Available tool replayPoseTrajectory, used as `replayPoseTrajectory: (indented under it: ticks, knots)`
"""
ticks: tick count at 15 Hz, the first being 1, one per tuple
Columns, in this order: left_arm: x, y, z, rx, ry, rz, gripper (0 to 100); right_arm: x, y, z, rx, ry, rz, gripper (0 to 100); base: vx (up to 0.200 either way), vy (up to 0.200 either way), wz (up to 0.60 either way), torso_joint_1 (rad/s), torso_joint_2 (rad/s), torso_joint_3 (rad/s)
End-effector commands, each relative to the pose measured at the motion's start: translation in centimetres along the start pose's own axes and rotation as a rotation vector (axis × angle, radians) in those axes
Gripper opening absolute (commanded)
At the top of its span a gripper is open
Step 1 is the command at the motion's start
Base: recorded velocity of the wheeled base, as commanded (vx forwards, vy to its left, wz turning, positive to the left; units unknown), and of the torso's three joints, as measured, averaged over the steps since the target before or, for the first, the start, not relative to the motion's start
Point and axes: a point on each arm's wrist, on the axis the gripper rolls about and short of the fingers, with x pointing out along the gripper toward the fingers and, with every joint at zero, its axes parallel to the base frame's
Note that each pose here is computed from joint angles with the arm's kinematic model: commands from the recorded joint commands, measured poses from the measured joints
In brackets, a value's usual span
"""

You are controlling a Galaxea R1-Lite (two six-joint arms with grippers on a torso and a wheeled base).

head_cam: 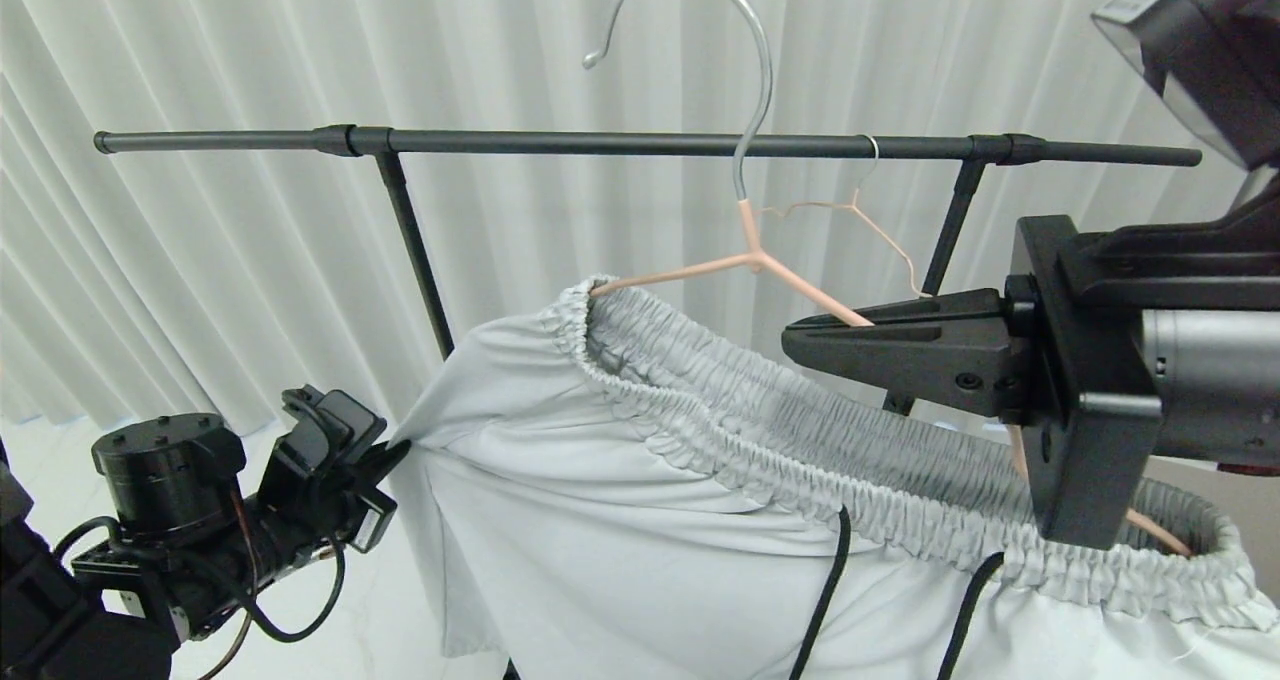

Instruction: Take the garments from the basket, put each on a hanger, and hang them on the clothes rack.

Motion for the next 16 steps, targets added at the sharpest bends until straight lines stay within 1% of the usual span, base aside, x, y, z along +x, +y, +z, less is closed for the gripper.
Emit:
replayPoseTrajectory:
  ticks: [1,2,3,4,5,7,9,11,12,13,14,16]
  knots:
    - [0.0,0.1,-0.2,-0.003,0.008,0.004,0,0.0,0.0,0.1,-0.001,-0.004,0.001,0,0.0,0.0,0.0,0.0,0.0,0.0]
    - [-0.1,0.1,-0.1,-0.003,0.003,0.007,0,0.0,0.0,0.0,-0.001,-0.004,0.001,0,0.0,0.0,0.0,0.0,0.0,0.0]
    - [-0.6,0.0,0.5,0.004,-0.025,-0.001,0,0.1,-0.1,0.0,0.0,-0.002,-0.004,0,0.0,0.0,0.0,0.0,0.0,0.0]
    - [-0.9,-0.2,0.9,0.002,-0.038,-0.008,0,0.1,-0.1,0.0,0.002,0.0,-0.007,0,0.0,0.0,0.0,0.0,0.0,0.0]
    - [-1.1,-0.3,0.9,0.0,-0.038,-0.011,100,0.2,-0.2,-0.1,0.004,0.001,-0.01,0,0.0,0.0,0.0,0.0,0.0,0.0]
    - [-1.8,-0.5,1.2,0.007,-0.065,-0.027,100,0.2,-0.8,-0.2,0.009,0.006,-0.035,0,0.0,0.0,0.0,0.0,0.0,0.0]
    - [-3.0,-0.6,1.8,0.023,-0.118,-0.057,100,0.1,-1.7,-0.2,0.016,0.007,-0.073,0,0.0,0.0,0.0,0.0,0.0,0.0]
    - [-5.1,-0.7,2.6,0.027,-0.177,-0.056,100,0.0,-3.0,-0.4,0.028,0.014,-0.127,0,0.0,0.0,0.0,0.0,0.0,0.0]
    - [-5.8,-0.7,2.9,0.022,-0.194,-0.052,100,0.0,-3.3,-0.5,0.031,0.018,-0.14,0,0.0,0.0,0.0,0.0,0.0,0.0]
    - [-6.8,-0.6,3.5,-0.02,-0.225,-0.036,100,-0.1,-4.0,-0.7,0.038,0.019,-0.169,0,0.0,0.0,0.0,0.0,0.0,0.0]
    - [-7.3,-0.4,3.8,-0.047,-0.237,-0.023,100,0.0,-4.7,-0.9,0.045,0.028,-0.197,0,0.0,0.0,0.0,0.0,0.0,0.0]
    - [-7.5,-0.3,3.9,-0.049,-0.235,0.001,100,0.2,-5.9,-1.1,0.055,0.036,-0.237,0,0.0,0.0,0.0,0.0,0.0,0.0]
